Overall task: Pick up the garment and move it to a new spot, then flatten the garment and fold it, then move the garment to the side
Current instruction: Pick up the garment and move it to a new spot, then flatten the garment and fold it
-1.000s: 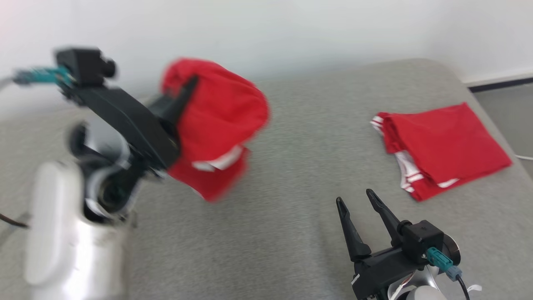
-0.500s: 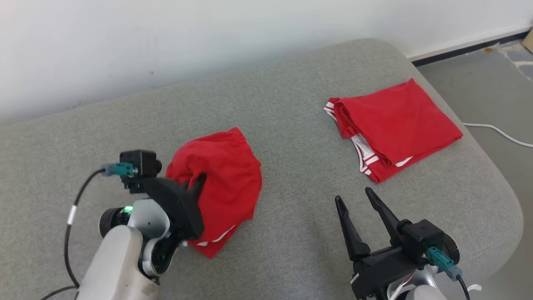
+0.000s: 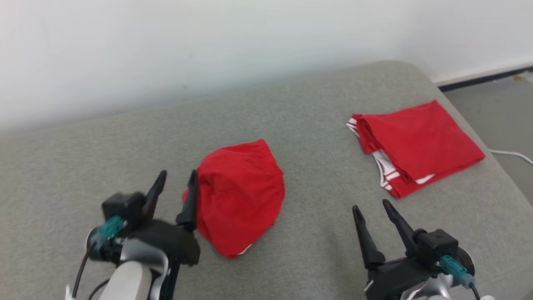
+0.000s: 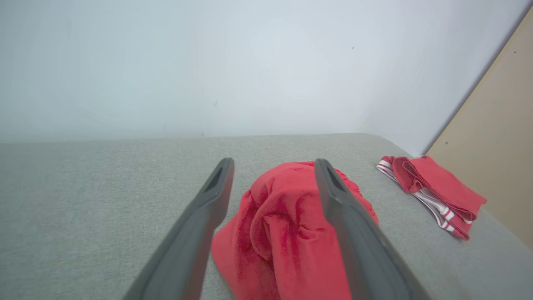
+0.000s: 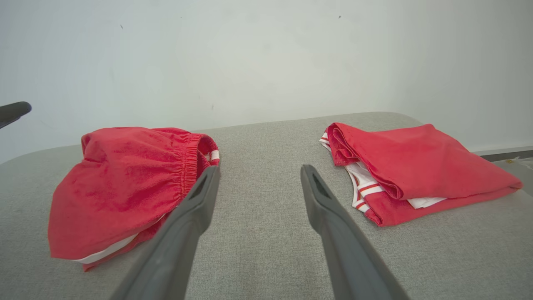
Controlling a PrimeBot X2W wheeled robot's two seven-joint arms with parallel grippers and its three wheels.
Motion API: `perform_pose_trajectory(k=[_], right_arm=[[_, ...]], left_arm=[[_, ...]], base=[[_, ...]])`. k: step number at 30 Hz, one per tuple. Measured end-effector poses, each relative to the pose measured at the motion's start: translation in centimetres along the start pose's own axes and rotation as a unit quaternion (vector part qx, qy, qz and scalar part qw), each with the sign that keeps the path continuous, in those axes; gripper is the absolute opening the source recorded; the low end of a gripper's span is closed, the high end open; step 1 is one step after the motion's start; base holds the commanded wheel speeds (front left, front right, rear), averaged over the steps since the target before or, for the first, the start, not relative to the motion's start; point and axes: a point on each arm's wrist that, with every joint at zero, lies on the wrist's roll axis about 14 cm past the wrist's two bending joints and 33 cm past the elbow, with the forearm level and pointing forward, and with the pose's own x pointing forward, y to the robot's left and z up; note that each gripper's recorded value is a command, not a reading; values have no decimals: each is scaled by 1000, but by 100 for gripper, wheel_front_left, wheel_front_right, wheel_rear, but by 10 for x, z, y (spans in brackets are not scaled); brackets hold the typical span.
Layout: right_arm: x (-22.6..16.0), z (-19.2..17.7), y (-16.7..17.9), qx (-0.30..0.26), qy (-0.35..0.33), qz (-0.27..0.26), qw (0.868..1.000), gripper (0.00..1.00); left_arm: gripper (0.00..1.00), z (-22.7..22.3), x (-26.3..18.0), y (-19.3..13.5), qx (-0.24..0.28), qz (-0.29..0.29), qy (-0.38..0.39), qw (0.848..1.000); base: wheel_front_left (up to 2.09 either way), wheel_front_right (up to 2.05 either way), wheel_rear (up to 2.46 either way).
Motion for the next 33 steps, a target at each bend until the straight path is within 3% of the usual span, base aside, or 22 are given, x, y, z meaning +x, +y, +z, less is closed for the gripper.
perform_pose_trajectory(k=[7, 17, 33], right_arm=[[-1, -1, 6, 4, 0, 9, 1000, 100], [-1, 2, 20, 3, -5, 31, 1000, 100], [-8, -5, 26, 8, 4, 38, 999, 100]], left_arm=[[100, 18, -51, 46, 34, 72, -64, 995], [100, 22, -125, 92, 72, 162, -78, 981], [100, 15, -174, 105, 84, 209, -73, 971]], base=[[0, 0, 0], [0, 0, 0], [0, 0, 0]])
